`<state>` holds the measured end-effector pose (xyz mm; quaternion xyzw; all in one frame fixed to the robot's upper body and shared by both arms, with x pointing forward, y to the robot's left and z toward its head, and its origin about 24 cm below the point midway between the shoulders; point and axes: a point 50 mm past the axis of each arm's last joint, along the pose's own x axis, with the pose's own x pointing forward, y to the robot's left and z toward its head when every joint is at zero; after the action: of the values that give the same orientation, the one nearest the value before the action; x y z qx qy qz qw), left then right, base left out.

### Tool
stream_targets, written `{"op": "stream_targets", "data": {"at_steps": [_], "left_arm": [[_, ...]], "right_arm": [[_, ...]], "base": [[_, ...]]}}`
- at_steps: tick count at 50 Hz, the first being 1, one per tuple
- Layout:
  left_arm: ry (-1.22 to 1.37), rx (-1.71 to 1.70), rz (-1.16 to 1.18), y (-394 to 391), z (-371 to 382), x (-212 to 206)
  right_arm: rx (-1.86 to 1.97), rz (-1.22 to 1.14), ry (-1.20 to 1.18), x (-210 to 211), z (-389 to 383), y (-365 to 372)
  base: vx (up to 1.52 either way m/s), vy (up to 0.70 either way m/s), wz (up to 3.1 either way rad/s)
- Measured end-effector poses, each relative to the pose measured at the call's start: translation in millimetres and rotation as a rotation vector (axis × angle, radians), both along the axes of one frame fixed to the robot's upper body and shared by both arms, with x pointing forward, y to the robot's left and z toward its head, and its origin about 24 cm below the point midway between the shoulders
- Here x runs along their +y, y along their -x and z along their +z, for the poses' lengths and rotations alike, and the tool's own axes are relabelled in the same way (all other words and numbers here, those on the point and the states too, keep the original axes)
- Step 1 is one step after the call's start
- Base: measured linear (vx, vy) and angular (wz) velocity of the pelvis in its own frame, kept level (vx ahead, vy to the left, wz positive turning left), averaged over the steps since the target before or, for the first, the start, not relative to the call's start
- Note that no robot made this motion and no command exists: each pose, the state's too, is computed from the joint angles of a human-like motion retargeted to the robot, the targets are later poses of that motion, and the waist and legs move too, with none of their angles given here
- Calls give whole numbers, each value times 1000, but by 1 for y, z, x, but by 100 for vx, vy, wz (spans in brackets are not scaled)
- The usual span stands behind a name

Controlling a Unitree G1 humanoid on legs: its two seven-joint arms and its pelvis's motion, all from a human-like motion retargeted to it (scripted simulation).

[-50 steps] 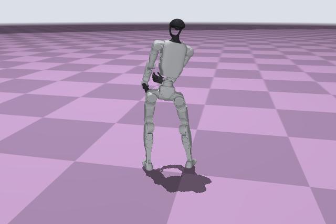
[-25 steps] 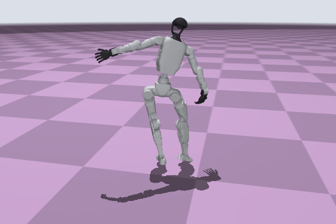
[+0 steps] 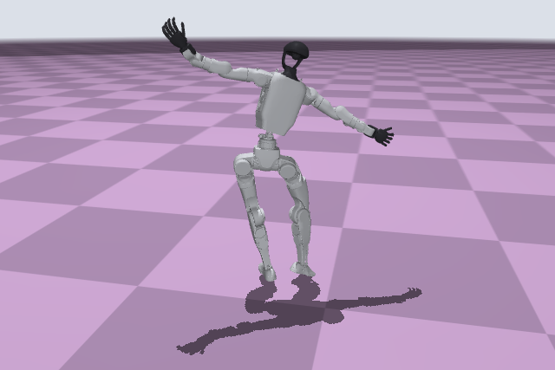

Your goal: Dance

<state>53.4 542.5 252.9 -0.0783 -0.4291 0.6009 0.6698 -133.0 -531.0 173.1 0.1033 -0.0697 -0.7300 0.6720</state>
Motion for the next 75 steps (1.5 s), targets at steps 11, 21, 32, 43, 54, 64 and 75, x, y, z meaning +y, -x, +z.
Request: {"op": "stream_targets", "data": {"at_steps": [11,21,32,43,54,64,75], "left_arm": [[105,252,54,-12,-34,-1],[396,797,217,-14,-158,-29],[963,878,-12,8,-338,-156],[1473,1112,-33,144,-403,-289],[1687,1083,-389,157,-369,-203],[1263,1305,-466,41,-310,-105],[516,1403,-865,-200,-217,-130]], "right_arm": [[94,-356,237,-1,20,-7],[512,-467,-89,42,-133,-86],[594,140,-803,204,-306,-104],[109,1050,-1775,370,-316,-5],[331,771,-2127,385,-258,105],[929,503,-1468,179,-251,30],[1165,826,-675,75,-179,-255]], "base": [[5,-11,-22],[4,-18,8],[5,-37,54],[-17,-68,26],[-34,-50,100],[-26,2,-10],[-7,10,-15]]}}
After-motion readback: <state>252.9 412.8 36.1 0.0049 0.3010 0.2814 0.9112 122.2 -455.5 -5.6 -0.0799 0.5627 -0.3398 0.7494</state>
